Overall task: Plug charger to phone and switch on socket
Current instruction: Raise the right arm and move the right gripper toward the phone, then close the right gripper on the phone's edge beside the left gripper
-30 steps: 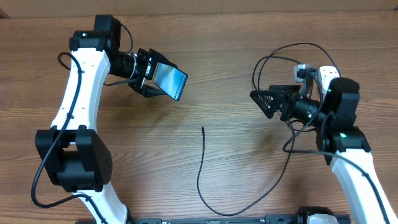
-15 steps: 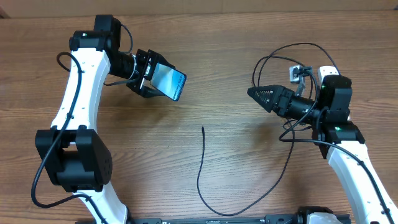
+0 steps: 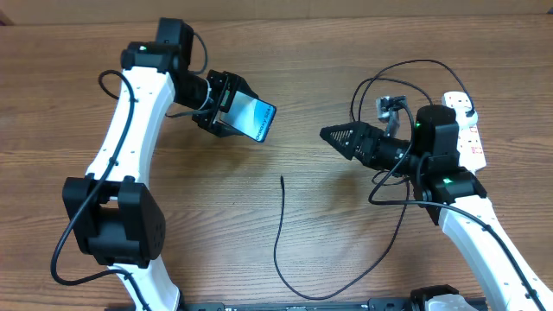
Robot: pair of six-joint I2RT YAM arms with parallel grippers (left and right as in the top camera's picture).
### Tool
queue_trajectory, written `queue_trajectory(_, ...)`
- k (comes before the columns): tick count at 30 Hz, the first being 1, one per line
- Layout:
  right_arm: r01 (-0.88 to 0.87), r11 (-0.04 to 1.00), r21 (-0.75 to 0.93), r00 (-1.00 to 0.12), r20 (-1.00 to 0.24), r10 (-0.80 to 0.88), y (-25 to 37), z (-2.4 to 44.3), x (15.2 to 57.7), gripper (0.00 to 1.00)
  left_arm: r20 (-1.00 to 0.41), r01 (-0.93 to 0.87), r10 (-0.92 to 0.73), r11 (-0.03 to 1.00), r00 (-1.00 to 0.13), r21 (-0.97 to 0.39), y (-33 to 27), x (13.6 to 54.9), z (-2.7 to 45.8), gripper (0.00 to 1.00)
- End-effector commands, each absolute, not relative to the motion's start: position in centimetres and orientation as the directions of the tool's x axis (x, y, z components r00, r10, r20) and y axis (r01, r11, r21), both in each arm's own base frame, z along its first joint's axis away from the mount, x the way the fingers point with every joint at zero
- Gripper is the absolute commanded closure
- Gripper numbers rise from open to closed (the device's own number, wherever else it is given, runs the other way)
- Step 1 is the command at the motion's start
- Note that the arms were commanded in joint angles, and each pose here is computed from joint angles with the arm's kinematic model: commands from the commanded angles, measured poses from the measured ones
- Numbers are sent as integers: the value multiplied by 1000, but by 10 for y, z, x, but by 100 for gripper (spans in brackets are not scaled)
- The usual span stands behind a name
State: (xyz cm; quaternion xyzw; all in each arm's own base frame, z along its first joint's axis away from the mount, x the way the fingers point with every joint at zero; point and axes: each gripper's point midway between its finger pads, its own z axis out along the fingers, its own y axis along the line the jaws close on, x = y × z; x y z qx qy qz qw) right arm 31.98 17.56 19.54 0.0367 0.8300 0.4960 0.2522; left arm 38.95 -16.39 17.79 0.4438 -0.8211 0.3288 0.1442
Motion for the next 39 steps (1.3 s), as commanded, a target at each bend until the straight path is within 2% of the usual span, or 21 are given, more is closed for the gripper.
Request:
queue_trajectory(1,-197,533,823,-848,-416,328,178,202,328,0,522,-832,-653,363,-548,-419,-178,387,196,96)
queue_trajectory(23,-172,557,813,-856,-403,324,182,194,326,0,488,-850,-703,357,-517,-386,-267,371,193,96)
queue_trajectory(39,-99,583,807,-883,-341,323,181,163,333,0,515,-861,-693,364,-505,-354,-297,351,194,96)
